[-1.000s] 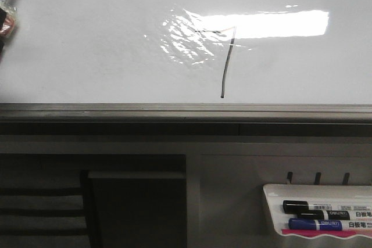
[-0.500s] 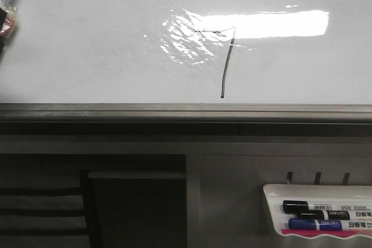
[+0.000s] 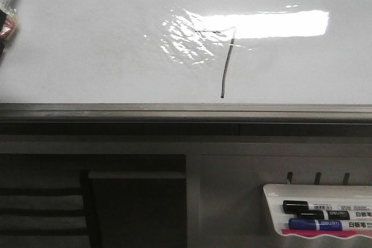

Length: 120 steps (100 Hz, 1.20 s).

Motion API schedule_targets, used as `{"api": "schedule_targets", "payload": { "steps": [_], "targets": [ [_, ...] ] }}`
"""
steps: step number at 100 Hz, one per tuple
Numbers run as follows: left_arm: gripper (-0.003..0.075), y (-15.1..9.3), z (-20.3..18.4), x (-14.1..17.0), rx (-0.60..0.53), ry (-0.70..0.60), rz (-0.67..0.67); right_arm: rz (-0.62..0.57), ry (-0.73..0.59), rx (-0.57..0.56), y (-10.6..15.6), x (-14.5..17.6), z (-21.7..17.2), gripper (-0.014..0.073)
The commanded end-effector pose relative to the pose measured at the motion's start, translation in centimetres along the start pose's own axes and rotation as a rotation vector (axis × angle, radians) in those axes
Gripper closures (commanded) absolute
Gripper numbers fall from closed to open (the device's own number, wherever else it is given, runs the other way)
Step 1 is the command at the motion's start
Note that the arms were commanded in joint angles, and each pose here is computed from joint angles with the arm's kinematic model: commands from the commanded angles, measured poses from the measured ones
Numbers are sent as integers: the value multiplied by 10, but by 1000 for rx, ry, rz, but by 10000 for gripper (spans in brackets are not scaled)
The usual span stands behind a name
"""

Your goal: Write number 7 on whiteboard

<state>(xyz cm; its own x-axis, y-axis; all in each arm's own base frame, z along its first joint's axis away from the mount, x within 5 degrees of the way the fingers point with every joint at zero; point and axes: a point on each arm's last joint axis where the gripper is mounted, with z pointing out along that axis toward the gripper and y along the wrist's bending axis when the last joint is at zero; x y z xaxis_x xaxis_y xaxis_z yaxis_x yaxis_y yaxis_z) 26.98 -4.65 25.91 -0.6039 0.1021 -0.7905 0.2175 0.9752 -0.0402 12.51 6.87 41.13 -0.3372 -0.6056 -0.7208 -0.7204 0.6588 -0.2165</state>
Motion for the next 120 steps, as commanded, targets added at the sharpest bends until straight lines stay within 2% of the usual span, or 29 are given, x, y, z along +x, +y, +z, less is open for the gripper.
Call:
{"api": "schedule_targets", "payload": {
  "steps": [1, 26, 69, 89, 106, 120],
  "targets": [
    [643, 2, -9, -15, -21, -92, -12, -1, -73, 43, -3, -9, -10, 261],
    [487, 2, -9, -15, -21, -92, -12, -1, -62, 36, -3, -8, -10, 261],
    [456, 2, -9, -15, -20, -90, -10, -1, -62, 36, -3, -8, -10, 261],
    [297, 2, -9, -14, -15, -80, -10, -1, -65, 38, -3, -8, -10, 261],
    [302, 1, -12, -17, -9, -85, -8, 24, -76, 44, -3, -9, -10, 261],
    [302, -4, -31, -27, 20, -103, 1, 160, -67, 66, -6, -8, -10, 261]
  ]
}}
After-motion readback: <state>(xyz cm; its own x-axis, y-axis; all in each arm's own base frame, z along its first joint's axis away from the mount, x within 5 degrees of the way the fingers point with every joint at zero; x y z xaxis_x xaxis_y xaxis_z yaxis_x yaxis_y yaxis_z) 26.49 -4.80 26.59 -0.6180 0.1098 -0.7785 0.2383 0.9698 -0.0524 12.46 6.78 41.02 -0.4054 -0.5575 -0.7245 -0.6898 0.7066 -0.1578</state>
